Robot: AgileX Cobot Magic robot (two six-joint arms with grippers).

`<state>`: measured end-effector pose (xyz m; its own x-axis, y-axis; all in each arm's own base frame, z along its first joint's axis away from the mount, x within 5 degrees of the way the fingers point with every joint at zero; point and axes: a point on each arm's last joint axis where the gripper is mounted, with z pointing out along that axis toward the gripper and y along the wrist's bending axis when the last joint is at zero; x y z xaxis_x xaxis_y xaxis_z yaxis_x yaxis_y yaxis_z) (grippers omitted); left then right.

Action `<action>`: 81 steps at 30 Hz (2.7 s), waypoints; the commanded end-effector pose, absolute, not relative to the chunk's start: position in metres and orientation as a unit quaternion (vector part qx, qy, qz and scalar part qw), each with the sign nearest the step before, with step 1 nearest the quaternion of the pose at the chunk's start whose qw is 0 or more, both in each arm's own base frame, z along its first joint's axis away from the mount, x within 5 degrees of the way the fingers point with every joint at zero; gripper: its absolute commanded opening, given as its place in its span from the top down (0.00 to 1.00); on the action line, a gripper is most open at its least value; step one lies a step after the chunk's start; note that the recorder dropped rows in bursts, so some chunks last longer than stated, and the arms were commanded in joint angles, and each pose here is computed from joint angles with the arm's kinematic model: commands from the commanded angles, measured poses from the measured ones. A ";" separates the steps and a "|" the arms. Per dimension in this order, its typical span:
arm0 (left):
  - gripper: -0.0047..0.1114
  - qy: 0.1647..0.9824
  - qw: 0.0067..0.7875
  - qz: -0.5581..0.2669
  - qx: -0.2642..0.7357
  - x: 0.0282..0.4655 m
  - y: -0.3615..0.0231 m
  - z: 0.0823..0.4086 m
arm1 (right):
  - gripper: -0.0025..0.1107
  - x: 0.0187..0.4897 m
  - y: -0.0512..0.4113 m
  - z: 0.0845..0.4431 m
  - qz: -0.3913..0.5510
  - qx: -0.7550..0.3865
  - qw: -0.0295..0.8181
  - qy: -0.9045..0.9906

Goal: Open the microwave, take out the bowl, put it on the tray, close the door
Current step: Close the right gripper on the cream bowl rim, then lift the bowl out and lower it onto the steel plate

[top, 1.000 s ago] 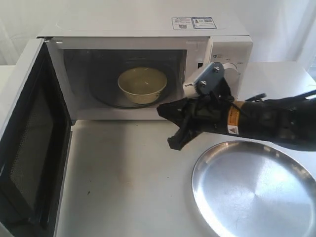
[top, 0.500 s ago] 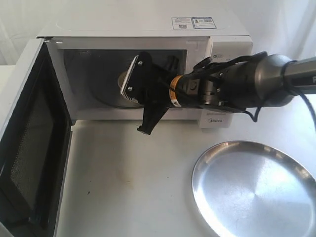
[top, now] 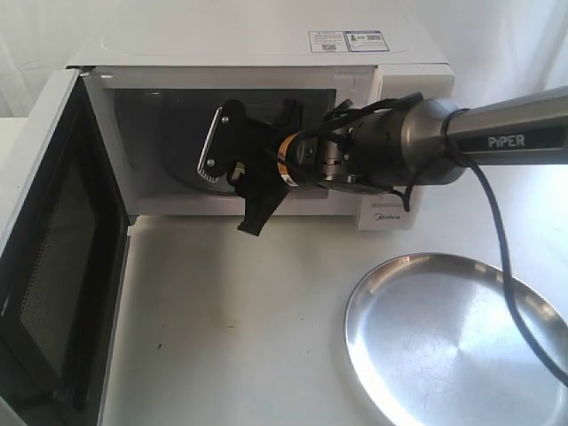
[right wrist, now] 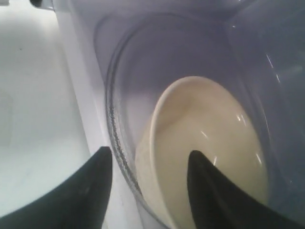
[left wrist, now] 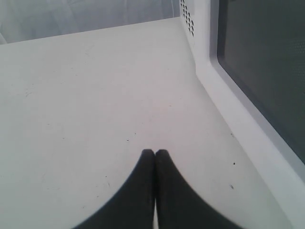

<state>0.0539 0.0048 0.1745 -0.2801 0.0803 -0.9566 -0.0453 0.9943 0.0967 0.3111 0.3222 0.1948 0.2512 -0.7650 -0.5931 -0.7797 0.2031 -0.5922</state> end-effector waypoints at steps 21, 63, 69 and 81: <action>0.96 0.798 0.600 0.049 0.009 0.054 0.005 0.174 | 0.98 0.290 0.347 0.205 0.033 -0.613 0.480 0.626; 0.96 0.798 0.600 0.049 0.009 0.054 0.005 0.174 | 0.89 0.134 0.168 0.165 0.087 -0.352 0.301 0.882; 0.96 0.798 0.600 0.049 0.009 0.054 0.005 0.174 | 0.62 0.135 0.163 0.164 0.064 -0.340 0.297 0.890; 0.96 0.798 0.600 0.049 0.009 0.054 0.005 0.174 | 0.55 0.141 0.156 0.166 0.031 -0.290 0.313 0.904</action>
